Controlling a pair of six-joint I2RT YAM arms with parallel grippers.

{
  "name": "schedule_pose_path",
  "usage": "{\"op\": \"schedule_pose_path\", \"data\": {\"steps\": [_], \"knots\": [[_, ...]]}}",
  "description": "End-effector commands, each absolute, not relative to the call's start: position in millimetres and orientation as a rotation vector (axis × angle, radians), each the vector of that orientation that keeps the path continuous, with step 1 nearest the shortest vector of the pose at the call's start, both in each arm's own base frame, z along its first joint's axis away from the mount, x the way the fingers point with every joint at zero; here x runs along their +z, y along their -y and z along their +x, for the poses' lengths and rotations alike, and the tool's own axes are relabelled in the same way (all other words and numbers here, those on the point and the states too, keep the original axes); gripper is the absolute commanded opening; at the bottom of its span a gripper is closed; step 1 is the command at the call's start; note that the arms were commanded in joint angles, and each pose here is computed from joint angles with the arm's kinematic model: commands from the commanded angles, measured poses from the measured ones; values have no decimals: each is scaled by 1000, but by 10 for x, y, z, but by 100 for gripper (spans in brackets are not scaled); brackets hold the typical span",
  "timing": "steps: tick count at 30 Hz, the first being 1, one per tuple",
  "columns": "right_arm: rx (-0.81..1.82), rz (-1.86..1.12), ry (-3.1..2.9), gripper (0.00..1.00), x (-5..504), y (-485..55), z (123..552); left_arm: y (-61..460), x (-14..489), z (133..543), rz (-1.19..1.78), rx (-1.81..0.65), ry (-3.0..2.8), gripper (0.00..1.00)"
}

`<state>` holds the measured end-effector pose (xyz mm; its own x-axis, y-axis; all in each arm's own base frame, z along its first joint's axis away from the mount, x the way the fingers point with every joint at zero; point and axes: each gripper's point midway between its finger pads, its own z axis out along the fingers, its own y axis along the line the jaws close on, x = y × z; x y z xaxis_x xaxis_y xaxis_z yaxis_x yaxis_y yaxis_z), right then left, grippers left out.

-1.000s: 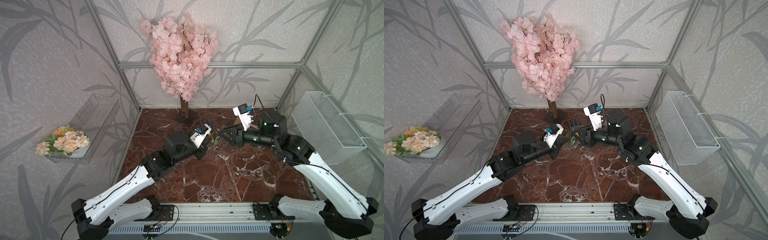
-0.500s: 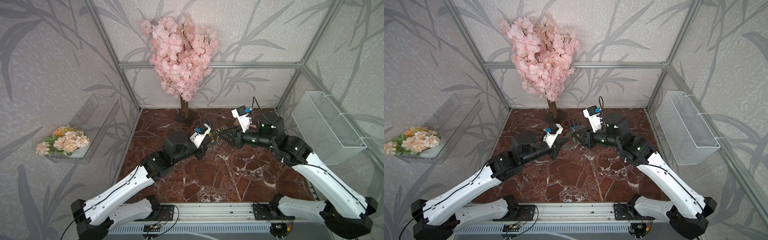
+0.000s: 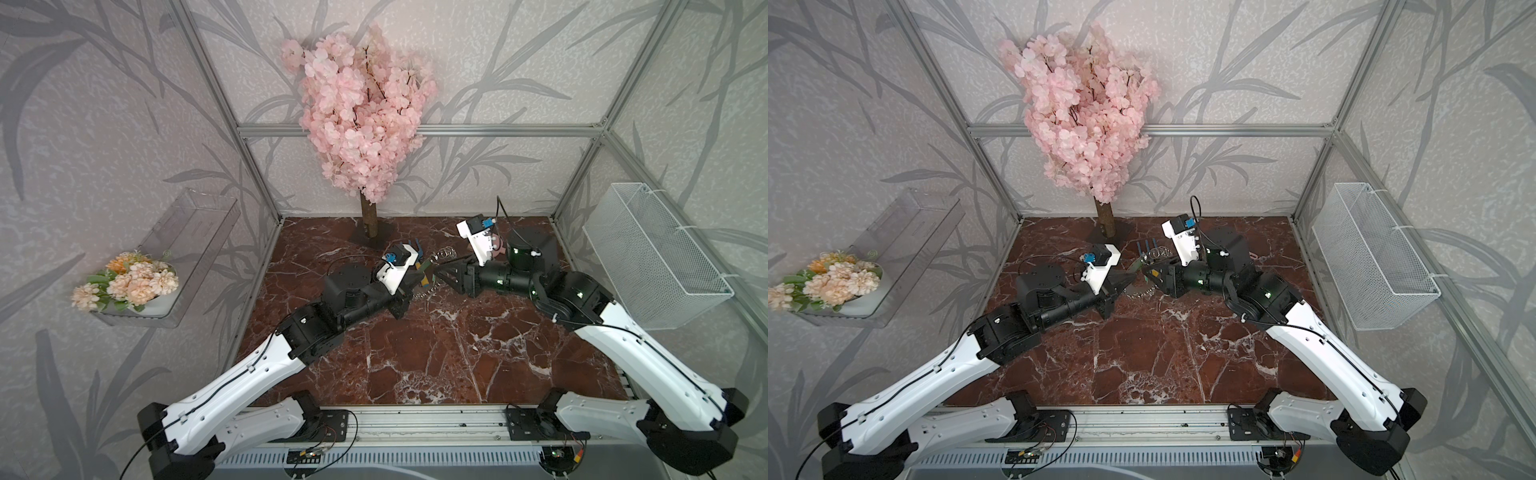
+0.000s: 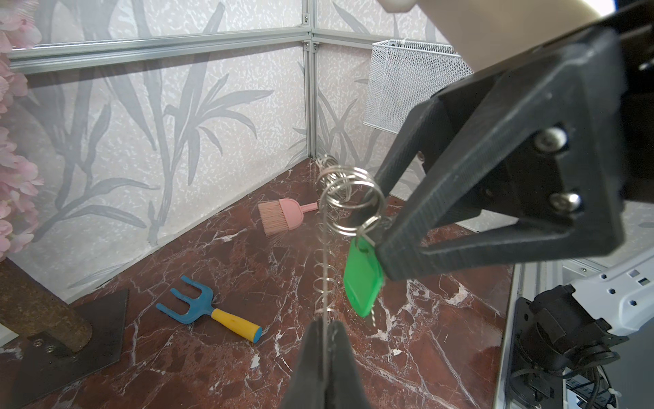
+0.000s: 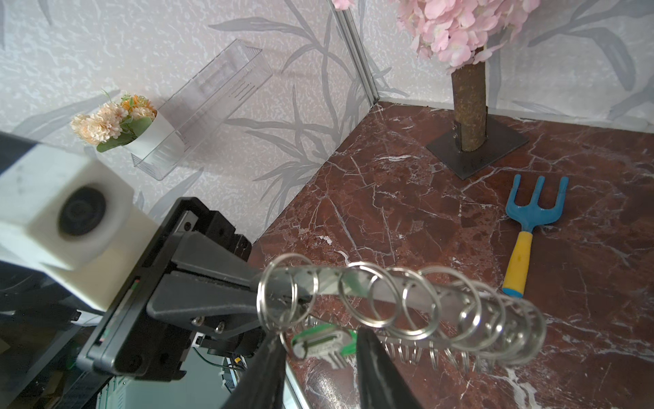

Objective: Attach keys to a key ring
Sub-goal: Adjust the key on the keyring.

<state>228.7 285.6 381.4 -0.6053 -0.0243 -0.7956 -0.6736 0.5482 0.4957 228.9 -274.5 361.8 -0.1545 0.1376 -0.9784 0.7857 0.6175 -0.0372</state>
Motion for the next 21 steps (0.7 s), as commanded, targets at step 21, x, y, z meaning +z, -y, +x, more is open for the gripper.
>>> {"op": "schedule_pose_path", "data": {"steps": [21], "knots": [[1117, -591, -1961, 42, 3943, -3007, 2319, 2756, 3961, 2275, 722, -741, -1556, 0]]}}
